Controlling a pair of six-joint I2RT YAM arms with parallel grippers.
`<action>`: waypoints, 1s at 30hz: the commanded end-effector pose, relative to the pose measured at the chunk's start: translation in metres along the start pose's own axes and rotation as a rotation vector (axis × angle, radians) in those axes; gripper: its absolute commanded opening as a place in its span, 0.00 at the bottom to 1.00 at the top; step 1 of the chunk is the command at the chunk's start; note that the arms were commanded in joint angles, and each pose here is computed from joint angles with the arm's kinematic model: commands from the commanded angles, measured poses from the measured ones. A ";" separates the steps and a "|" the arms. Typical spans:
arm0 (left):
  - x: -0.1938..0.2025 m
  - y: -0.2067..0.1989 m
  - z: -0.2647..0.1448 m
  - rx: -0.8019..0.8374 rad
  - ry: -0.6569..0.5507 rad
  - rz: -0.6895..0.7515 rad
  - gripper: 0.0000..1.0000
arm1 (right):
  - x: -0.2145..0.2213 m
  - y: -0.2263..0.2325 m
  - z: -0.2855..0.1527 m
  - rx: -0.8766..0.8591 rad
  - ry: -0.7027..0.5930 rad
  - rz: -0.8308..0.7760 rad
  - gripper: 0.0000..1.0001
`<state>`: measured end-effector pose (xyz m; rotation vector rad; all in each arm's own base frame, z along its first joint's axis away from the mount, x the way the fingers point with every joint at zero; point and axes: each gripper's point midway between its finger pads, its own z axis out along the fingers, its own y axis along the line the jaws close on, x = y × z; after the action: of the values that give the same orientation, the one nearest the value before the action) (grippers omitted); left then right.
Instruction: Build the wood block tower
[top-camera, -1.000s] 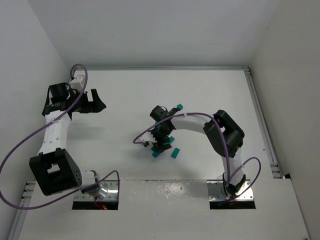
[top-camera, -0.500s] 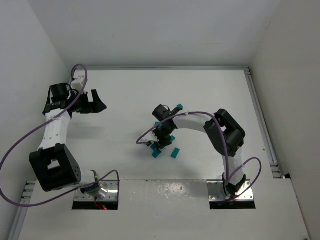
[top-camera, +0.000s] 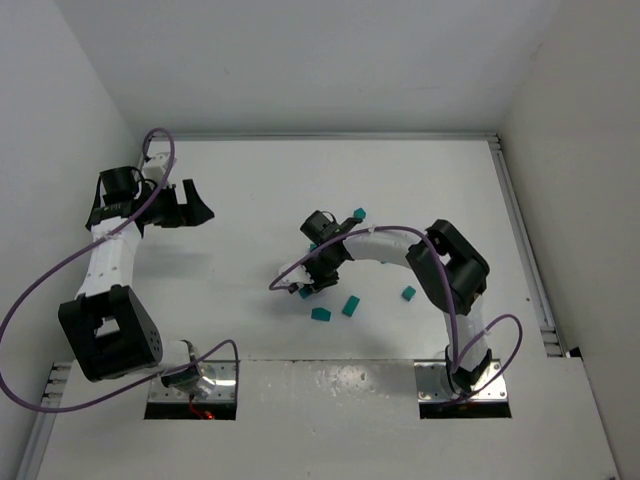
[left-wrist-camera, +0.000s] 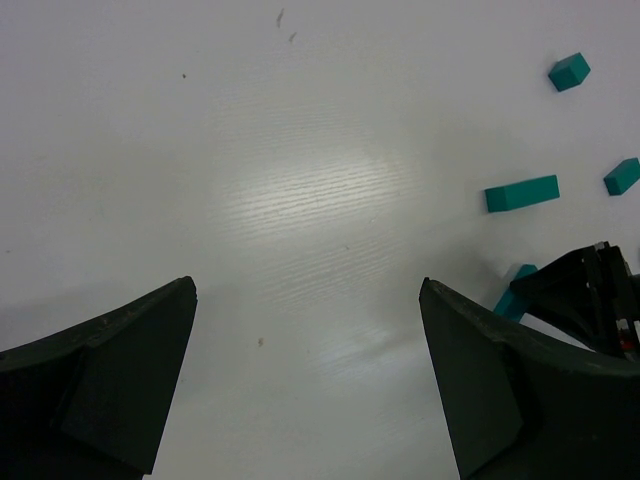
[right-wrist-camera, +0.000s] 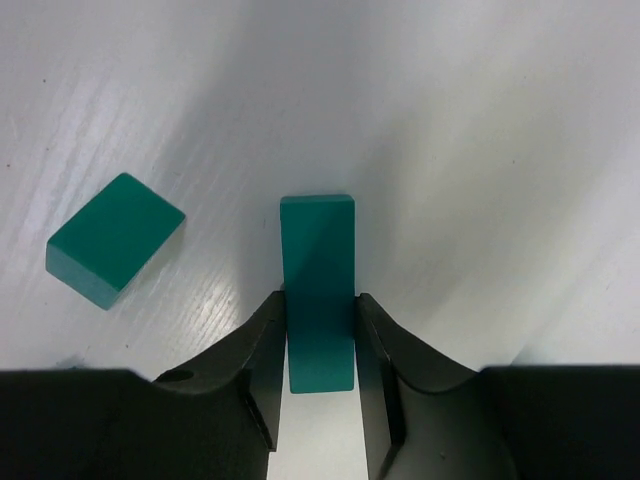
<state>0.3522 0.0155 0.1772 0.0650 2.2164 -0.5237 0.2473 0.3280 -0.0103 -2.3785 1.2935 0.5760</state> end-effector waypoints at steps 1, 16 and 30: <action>-0.015 -0.001 -0.003 0.017 -0.044 0.024 1.00 | -0.002 0.006 -0.001 0.002 0.027 -0.014 0.31; -0.028 -0.011 -0.017 0.012 -0.097 0.040 1.00 | -0.013 -0.013 -0.079 0.159 0.084 0.391 0.09; -0.044 -0.016 -0.006 0.004 -0.124 0.099 1.00 | 0.012 -0.033 -0.113 0.252 0.053 0.489 0.07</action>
<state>0.3578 0.0129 0.1938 0.0824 2.1600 -0.4929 0.2949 0.2660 0.0809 -1.8889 1.9096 0.4238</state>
